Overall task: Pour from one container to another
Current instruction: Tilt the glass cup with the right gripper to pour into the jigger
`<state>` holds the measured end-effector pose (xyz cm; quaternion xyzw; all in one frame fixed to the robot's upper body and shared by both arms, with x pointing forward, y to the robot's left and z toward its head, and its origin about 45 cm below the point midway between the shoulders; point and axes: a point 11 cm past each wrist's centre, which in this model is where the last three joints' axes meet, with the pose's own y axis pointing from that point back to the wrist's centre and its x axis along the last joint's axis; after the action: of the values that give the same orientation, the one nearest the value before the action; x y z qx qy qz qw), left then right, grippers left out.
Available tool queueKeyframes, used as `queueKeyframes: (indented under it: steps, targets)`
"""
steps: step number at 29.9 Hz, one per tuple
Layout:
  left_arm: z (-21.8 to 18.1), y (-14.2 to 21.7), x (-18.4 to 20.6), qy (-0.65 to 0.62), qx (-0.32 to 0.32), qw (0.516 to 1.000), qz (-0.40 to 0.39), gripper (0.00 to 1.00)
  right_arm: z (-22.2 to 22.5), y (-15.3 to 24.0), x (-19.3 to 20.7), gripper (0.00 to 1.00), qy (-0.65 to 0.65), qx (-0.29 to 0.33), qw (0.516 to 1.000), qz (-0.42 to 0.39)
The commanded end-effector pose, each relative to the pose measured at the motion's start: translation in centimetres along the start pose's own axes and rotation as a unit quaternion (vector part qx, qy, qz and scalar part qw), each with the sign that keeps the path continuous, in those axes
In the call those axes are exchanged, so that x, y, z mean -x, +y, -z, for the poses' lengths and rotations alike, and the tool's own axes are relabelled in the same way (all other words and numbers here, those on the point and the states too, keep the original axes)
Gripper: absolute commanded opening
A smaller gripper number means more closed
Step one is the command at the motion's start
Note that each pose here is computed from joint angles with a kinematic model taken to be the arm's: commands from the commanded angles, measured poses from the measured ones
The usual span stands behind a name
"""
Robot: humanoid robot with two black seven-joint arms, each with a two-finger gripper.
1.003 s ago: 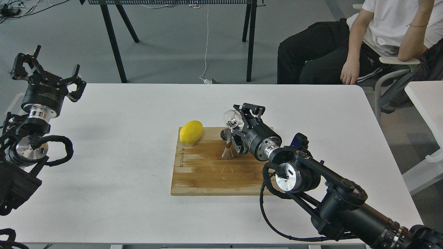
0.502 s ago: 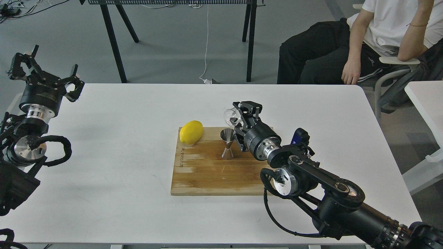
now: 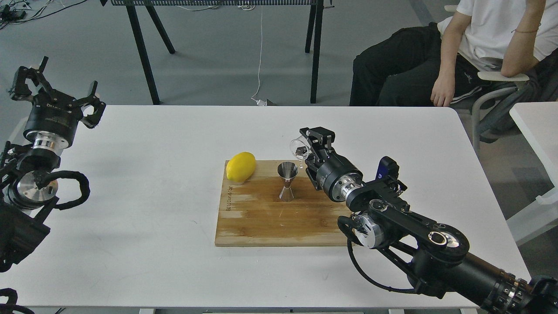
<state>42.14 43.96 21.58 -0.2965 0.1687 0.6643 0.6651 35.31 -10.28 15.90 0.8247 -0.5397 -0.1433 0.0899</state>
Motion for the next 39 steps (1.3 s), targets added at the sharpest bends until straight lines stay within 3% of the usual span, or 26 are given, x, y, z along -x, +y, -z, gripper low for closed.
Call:
queueKeyframes:
  steps: [1,21,39]
  targets:
    - [0.0,0.0,0.0,0.000,0.000,1.000,0.000,1.00,-0.6,0.2,0.1,0.31,0.021,0.002,1.000,0.007]
    - [-0.3,0.0,-0.1,-0.003,0.001,1.000,-0.001,1.00,-0.4,-0.3,0.1,0.31,0.036,-0.004,0.999,0.002]
    - [-0.4,0.0,-0.1,-0.004,0.001,1.000,-0.001,1.00,0.2,-1.6,2.9,0.31,0.031,-0.016,0.999,0.017]
